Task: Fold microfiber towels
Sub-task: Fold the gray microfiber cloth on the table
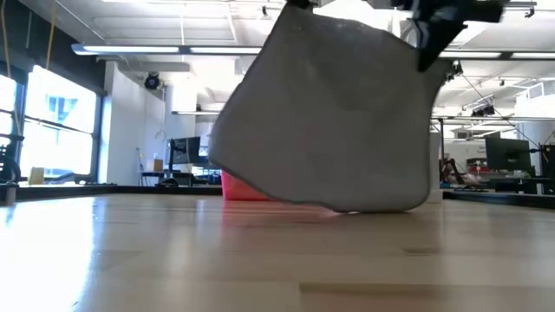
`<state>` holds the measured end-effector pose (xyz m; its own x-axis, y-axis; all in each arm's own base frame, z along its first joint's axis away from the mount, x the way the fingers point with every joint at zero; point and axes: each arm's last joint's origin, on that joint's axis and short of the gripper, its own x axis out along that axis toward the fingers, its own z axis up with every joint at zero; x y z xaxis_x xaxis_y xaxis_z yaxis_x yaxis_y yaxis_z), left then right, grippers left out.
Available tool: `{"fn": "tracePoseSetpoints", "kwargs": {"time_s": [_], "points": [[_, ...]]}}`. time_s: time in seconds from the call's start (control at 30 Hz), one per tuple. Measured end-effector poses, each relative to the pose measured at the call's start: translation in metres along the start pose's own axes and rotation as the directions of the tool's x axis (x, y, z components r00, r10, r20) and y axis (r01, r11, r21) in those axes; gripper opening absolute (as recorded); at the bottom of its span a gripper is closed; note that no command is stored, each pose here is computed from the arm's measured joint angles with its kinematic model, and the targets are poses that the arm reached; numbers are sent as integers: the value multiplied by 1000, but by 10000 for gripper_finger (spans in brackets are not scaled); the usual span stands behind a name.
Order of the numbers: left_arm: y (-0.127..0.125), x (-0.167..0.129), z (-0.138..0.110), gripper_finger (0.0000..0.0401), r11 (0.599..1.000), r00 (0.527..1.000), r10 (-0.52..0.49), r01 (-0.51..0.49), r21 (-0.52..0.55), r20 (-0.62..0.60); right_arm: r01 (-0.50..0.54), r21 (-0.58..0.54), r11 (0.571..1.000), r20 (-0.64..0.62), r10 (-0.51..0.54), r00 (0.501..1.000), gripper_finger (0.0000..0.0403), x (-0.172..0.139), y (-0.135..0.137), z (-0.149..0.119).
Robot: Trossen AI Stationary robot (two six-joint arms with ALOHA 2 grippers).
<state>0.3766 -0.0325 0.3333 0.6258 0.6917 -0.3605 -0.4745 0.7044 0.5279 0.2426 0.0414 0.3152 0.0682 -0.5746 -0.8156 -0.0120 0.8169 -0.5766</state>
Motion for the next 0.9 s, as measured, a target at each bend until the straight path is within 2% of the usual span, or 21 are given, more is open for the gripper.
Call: {"fn": "tracePoseSetpoints", "kwargs": {"time_s": [0.17, 0.3, 0.43, 0.53, 0.63, 0.77, 0.83, 0.9], "points": [[13, 12, 6, 0, 999, 998, 43, -44, 31, 39, 26, 62, 998, -4, -26, 1000, 0, 2, -23, 4], [22, 8, 14, 0, 998, 995, 42, -46, 40, 87, 32, 107, 994, 14, -34, 999, 0, -3, -34, 6], [22, 6, 13, 0, 995, 996, 37, -45, 93, 84, 80, 98, 992, 40, -84, 996, 0, -8, -40, 8], [22, 6, 14, 0, 992, 996, 32, -42, 119, 87, 67, 96, 993, 55, -72, 996, 0, -12, -42, 8], [19, 7, 13, 0, 988, 990, -90, 75, 137, 110, 12, 94, 996, 53, -17, 998, 0, -13, -41, 8], [19, 13, 13, 0, 947, 937, -315, 300, 114, 153, -62, 90, 994, 49, 58, 997, 0, -13, -39, 8], [23, 18, 12, 0, 939, 926, -342, 334, 79, 158, -101, 86, 991, 46, 97, 994, 0, -13, -38, 8], [23, 25, 6, 0, 947, 933, -321, 316, 57, 160, -123, 79, 989, 45, 120, 992, 0, -13, -37, 8]]}}
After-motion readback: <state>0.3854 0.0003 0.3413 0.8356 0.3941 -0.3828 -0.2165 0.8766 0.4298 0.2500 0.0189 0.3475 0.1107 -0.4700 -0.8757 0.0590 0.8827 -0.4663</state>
